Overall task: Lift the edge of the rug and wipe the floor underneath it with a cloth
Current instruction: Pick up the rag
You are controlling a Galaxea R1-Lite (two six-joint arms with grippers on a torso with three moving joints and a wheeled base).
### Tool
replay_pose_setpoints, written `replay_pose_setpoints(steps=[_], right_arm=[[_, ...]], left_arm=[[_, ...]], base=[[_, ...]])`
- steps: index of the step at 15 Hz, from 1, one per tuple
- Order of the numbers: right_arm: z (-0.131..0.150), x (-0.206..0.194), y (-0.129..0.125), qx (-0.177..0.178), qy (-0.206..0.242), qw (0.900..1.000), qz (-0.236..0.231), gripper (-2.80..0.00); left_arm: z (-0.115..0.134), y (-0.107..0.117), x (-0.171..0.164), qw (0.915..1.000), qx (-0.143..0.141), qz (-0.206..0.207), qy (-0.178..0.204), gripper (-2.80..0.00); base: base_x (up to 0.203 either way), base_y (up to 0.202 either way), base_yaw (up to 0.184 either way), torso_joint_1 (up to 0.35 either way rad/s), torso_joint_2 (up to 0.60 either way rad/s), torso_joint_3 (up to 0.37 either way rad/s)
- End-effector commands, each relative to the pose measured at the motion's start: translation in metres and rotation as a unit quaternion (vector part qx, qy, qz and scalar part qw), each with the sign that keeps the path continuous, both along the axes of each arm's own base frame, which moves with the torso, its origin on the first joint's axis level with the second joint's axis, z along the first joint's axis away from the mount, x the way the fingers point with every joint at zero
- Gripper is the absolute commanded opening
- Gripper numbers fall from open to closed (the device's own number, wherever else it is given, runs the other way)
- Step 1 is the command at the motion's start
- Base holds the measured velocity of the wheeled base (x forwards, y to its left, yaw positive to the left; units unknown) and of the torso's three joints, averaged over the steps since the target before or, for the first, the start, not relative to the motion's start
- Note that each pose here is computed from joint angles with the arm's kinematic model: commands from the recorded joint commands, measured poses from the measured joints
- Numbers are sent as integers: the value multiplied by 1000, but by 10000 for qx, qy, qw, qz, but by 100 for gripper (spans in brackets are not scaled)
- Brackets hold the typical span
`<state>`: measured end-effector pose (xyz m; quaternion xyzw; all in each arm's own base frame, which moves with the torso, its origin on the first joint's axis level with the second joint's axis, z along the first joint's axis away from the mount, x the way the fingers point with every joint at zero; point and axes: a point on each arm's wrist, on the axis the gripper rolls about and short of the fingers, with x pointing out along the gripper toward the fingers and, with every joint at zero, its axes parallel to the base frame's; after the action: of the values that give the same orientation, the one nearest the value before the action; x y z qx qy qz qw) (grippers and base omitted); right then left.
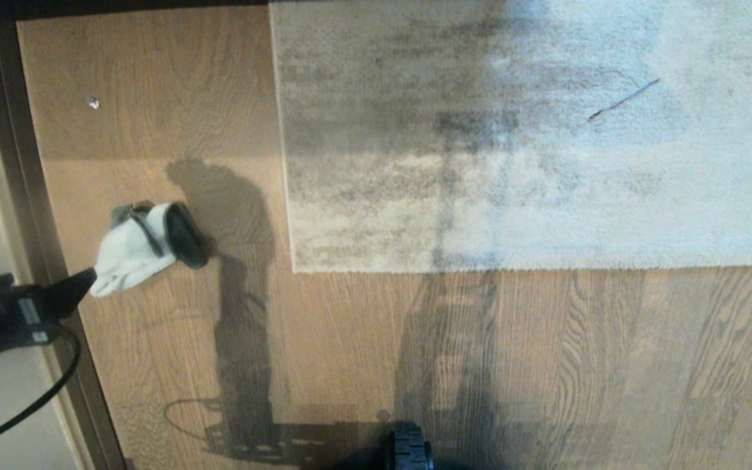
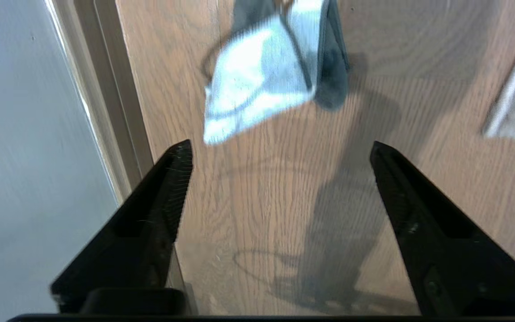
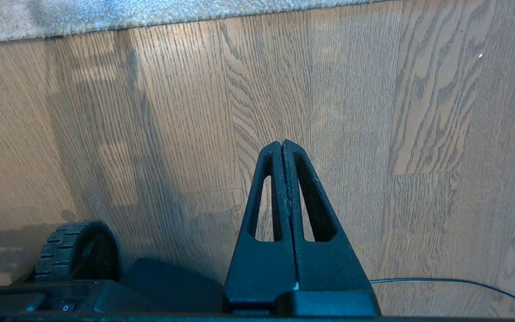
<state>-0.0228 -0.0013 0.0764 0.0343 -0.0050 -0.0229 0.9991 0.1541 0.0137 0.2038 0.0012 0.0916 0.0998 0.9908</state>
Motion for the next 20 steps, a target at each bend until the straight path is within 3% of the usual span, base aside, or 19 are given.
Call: replay_pose_setpoints(steps=[1, 5, 20], right_arm=[[0, 0, 0, 4, -4, 10000, 1, -280], [0, 0, 0, 4, -4, 10000, 1, -280], [0, 0, 0, 4, -4, 10000, 1, -280]], left_arm=[[-1, 2, 18, 10000, 17, 6, -9, 0], [2, 8, 45, 9989, 42, 120, -448, 0], [5, 15, 85, 9993, 31, 6, -381, 0]], base=[[0, 0, 0, 0, 0, 0], [0, 0, 0, 0, 0, 0], [0, 0, 0, 0, 0, 0]])
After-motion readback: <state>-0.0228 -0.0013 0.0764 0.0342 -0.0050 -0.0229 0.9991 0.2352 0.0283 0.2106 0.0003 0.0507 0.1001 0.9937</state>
